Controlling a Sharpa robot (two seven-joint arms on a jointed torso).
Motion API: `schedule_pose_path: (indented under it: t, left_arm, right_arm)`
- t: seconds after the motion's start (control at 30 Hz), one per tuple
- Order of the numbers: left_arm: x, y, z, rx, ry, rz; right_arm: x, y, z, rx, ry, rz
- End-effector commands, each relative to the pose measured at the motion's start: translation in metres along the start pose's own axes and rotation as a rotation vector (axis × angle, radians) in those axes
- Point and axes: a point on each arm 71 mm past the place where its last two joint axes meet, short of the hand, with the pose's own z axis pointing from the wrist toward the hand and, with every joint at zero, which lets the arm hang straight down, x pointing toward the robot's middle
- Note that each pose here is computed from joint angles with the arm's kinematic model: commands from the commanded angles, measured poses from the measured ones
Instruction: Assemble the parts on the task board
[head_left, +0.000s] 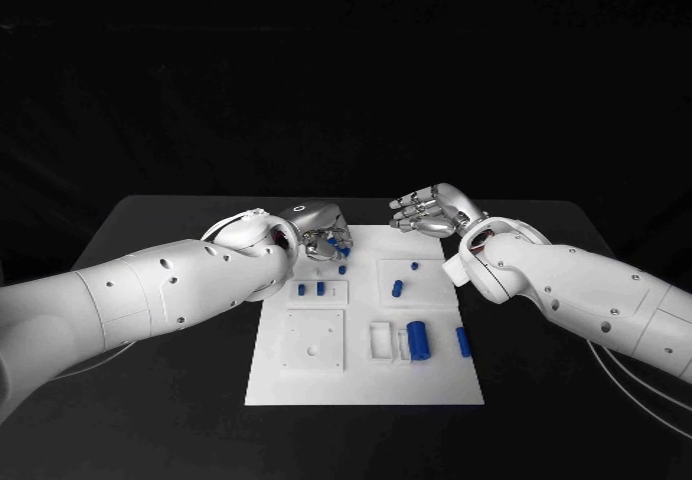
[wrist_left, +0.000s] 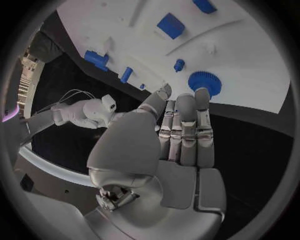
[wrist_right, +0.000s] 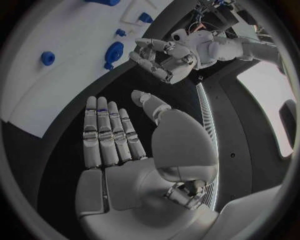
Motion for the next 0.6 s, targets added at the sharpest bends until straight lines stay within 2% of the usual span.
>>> schedule_pose_path:
  t: [0.03, 0.27, 0.6]
  left_arm:
    - [0.0053, -0.0030, 0.0017, 0.032, 0.035, 0.056]
    - [0.0131, -0.0018, 0.0028, 0.020, 0.092, 0.081]
    - [0.0189, 0.0009, 0.0029, 0.005, 0.146, 0.100]
  right_arm:
    - [0.001, 0.002, 0.000, -0.013, 0.006, 0.002]
    - [0.000, 0.002, -0.001, -0.014, 0.006, 0.002]
    - [0.001, 0.004, -0.001, -0.019, 0.010, 0.004]
